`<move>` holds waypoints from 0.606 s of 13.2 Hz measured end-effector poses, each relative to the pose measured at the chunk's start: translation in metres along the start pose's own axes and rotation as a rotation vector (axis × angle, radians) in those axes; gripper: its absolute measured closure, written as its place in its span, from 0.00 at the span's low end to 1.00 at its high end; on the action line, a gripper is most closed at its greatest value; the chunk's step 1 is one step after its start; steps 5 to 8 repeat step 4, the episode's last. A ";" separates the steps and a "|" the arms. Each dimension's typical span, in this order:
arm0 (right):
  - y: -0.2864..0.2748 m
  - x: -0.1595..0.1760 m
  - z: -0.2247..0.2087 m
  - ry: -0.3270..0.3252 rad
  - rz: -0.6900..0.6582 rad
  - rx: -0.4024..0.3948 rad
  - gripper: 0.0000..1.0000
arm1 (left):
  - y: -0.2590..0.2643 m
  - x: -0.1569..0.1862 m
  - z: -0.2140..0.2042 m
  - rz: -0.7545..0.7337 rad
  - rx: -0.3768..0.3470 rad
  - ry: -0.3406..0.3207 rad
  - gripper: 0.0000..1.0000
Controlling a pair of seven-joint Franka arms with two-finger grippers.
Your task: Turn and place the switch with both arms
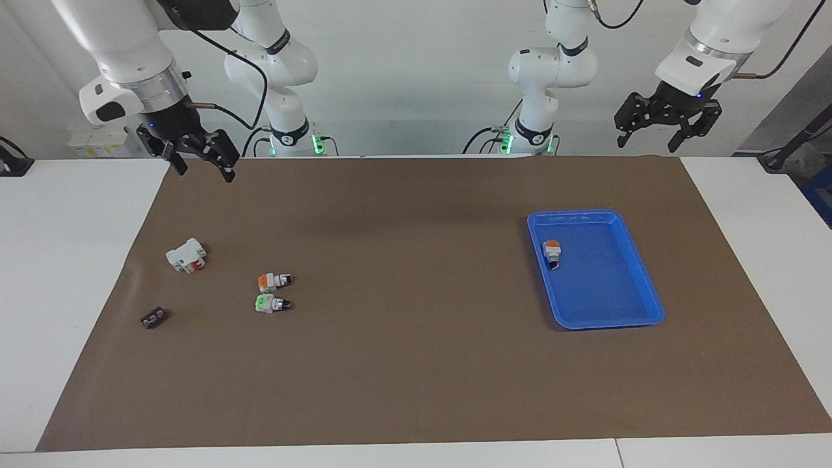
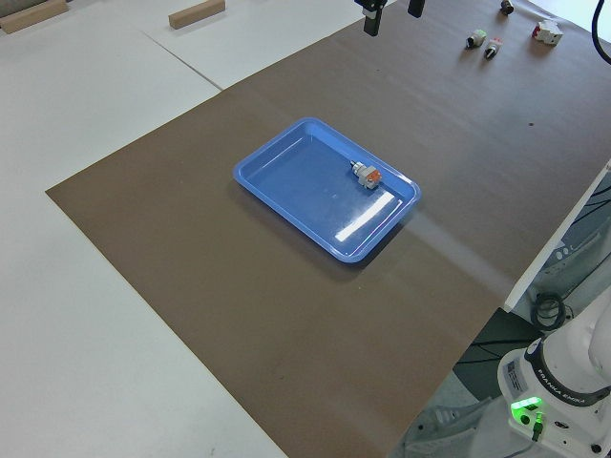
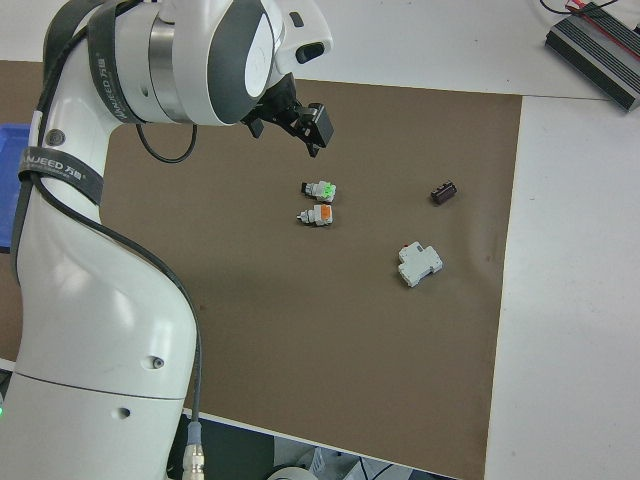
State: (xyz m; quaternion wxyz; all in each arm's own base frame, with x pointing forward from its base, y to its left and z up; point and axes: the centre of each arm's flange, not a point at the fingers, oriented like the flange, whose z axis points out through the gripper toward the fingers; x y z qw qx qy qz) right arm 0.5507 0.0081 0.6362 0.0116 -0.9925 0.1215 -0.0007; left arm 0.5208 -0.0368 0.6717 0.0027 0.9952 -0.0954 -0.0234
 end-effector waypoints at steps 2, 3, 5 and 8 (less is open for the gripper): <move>0.000 0.000 0.000 0.000 0.000 0.000 0.00 | -0.004 -0.001 0.003 -0.008 -0.002 -0.010 0.00; 0.000 0.000 0.000 0.000 0.000 0.000 0.00 | -0.004 -0.003 0.005 -0.007 -0.003 -0.017 0.00; 0.000 0.000 0.000 0.000 0.000 0.000 0.00 | -0.003 -0.005 0.009 -0.007 -0.004 -0.026 0.00; 0.000 0.000 0.000 0.000 0.000 0.000 0.00 | -0.003 -0.005 0.009 -0.007 -0.004 -0.026 0.00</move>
